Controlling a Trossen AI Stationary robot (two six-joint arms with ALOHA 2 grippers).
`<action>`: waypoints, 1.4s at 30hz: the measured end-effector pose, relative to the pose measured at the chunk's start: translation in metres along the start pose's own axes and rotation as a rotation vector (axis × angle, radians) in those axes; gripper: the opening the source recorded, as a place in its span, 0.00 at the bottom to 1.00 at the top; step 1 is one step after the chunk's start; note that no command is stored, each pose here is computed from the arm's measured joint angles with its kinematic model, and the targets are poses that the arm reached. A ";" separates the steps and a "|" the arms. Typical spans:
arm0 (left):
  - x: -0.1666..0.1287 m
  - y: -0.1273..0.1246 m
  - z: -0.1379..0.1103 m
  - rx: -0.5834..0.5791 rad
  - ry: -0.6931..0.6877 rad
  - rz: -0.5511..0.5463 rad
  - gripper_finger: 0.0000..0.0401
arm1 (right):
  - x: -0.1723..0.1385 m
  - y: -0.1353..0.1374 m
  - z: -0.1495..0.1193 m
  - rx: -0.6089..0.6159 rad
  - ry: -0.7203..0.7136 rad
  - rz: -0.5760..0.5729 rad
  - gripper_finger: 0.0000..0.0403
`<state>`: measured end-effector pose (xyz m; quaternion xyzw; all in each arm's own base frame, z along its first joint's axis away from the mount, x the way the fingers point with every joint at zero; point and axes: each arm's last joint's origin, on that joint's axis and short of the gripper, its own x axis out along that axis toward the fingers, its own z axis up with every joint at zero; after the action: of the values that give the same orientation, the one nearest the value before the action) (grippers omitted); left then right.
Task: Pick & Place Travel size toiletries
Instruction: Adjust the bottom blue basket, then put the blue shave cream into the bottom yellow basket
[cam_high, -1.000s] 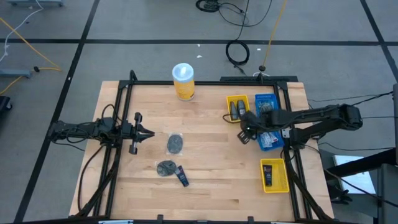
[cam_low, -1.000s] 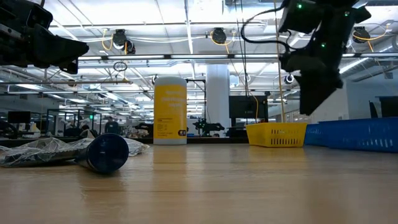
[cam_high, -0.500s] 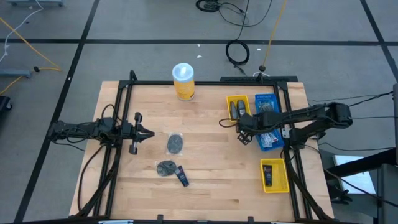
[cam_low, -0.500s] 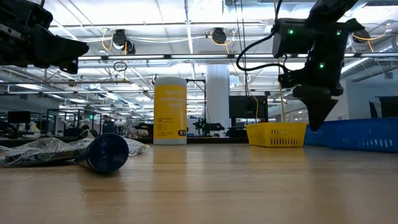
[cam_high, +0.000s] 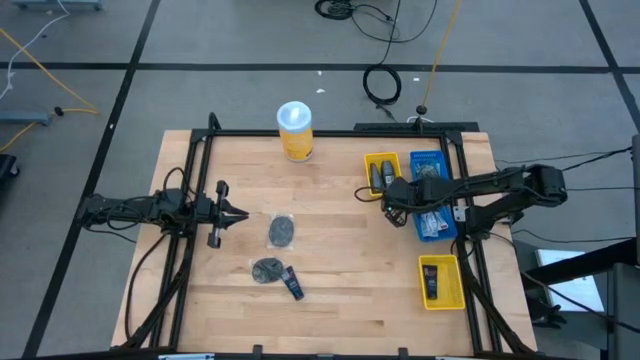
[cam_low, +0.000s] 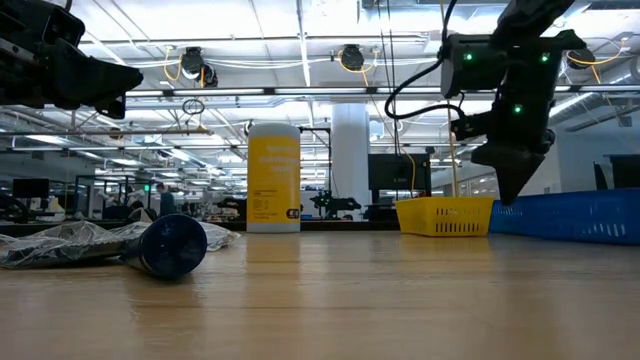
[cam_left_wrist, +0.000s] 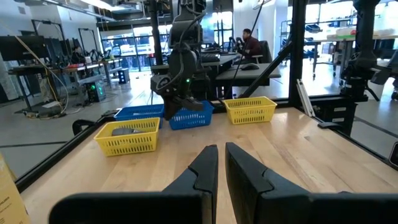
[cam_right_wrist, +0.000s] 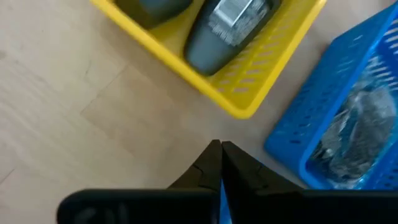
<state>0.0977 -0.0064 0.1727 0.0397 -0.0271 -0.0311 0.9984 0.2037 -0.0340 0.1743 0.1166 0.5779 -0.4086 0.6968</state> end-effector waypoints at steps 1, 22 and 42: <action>0.000 0.000 0.000 0.000 0.000 0.000 0.08 | 0.000 0.000 0.000 0.001 -0.001 -0.002 0.00; 0.000 0.000 0.000 0.000 0.000 0.000 0.08 | 0.002 -0.010 0.003 -0.008 0.012 -0.047 0.00; 0.000 0.000 0.000 0.000 0.000 0.000 0.08 | -0.041 0.083 0.016 -0.253 -0.964 0.951 0.02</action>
<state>0.0977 -0.0065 0.1726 0.0398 -0.0270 -0.0311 0.9984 0.2735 0.0265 0.1905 0.0804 0.1330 0.0057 0.9878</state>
